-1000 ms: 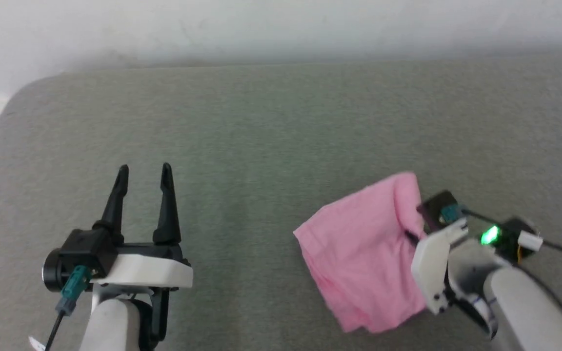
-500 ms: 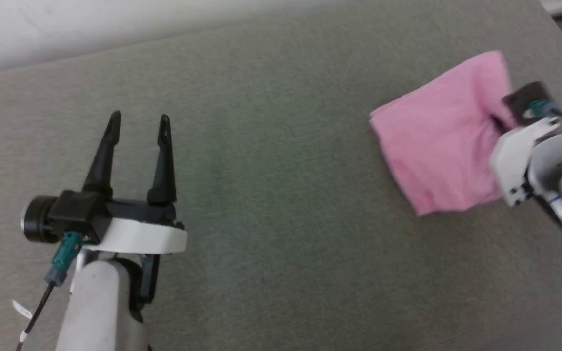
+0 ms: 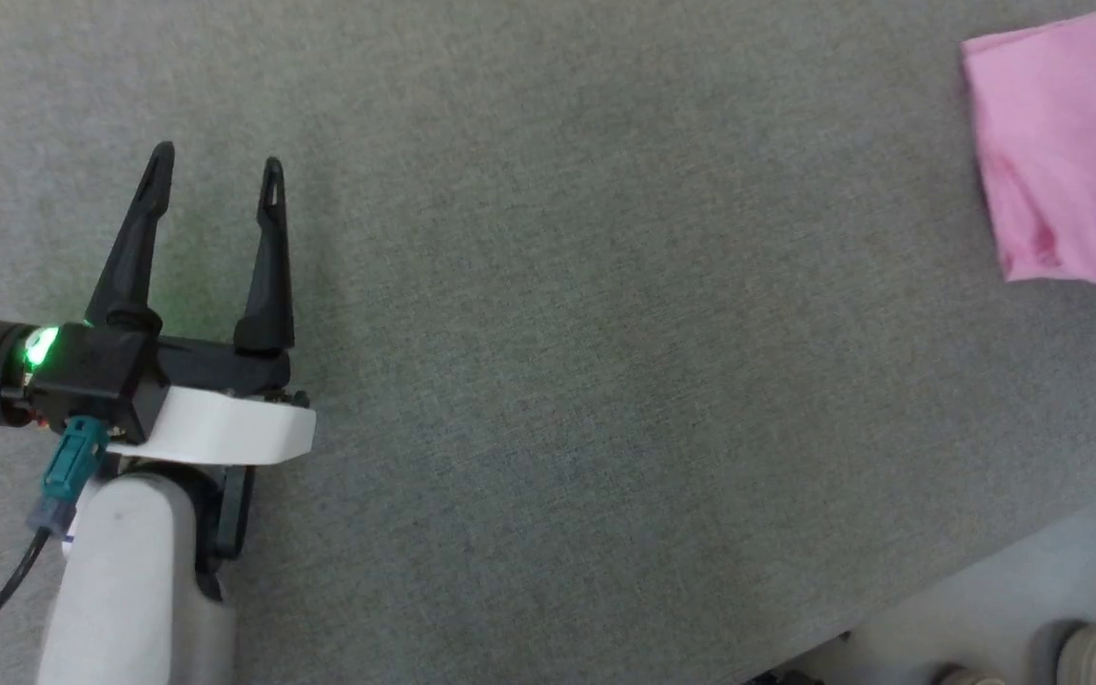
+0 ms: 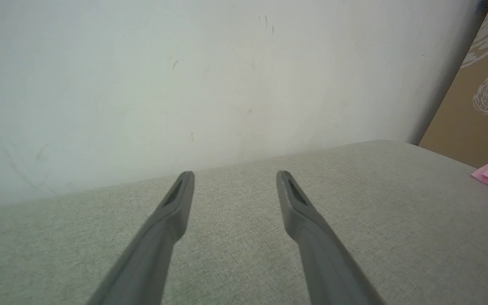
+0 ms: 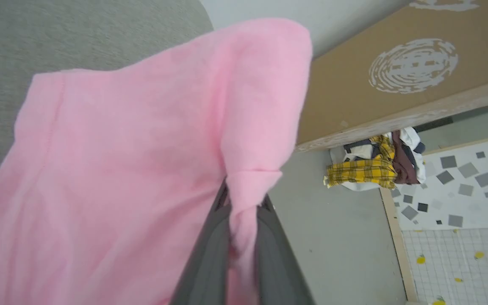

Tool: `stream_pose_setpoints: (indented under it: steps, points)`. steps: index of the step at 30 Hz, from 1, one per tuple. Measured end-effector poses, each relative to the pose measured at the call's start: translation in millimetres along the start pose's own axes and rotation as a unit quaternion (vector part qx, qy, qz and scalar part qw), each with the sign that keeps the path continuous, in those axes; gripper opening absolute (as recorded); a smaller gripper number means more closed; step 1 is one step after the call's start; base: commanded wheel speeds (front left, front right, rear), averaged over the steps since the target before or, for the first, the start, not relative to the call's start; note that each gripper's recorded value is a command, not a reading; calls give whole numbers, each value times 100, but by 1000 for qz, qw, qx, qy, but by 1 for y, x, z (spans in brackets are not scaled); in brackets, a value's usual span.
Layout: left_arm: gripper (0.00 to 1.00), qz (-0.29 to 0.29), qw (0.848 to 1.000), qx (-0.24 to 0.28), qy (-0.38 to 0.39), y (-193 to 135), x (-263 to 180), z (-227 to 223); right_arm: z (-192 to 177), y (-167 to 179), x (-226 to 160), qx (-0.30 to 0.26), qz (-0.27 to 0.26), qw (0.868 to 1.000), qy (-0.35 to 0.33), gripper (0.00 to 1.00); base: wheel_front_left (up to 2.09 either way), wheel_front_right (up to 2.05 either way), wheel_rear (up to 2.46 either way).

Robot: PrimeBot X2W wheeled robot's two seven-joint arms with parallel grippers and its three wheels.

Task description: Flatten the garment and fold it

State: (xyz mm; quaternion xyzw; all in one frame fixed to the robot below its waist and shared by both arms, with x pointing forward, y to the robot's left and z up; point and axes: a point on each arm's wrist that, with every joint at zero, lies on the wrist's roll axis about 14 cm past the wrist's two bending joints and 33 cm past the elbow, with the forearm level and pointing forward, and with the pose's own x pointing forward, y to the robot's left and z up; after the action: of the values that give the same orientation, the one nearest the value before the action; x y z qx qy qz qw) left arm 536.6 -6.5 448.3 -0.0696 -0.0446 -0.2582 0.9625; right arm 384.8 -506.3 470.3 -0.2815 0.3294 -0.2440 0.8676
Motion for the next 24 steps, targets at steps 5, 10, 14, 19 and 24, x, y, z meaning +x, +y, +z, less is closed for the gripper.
stream_pose_setpoints:
  steps: [5,10,14,19,24]
  points:
    - [100,6,1000,-7,15,7,-2,-18,-16,-3,9,-9,-19,1000,19,0,0,0,0]
    - [100,15,1000,-5,16,12,-8,-17,-4,-2,15,-19,-26,999,-7,0,0,0,0]
    - [100,23,1000,-2,11,16,-14,-8,0,-8,17,-14,-35,999,-12,0,0,0,0]
    - [100,43,999,6,4,26,-24,4,9,-13,18,15,-45,998,-30,100,0,0,0]
    - [100,61,998,-4,0,25,-36,14,39,-21,11,35,-51,992,-109,100,0,0,0]
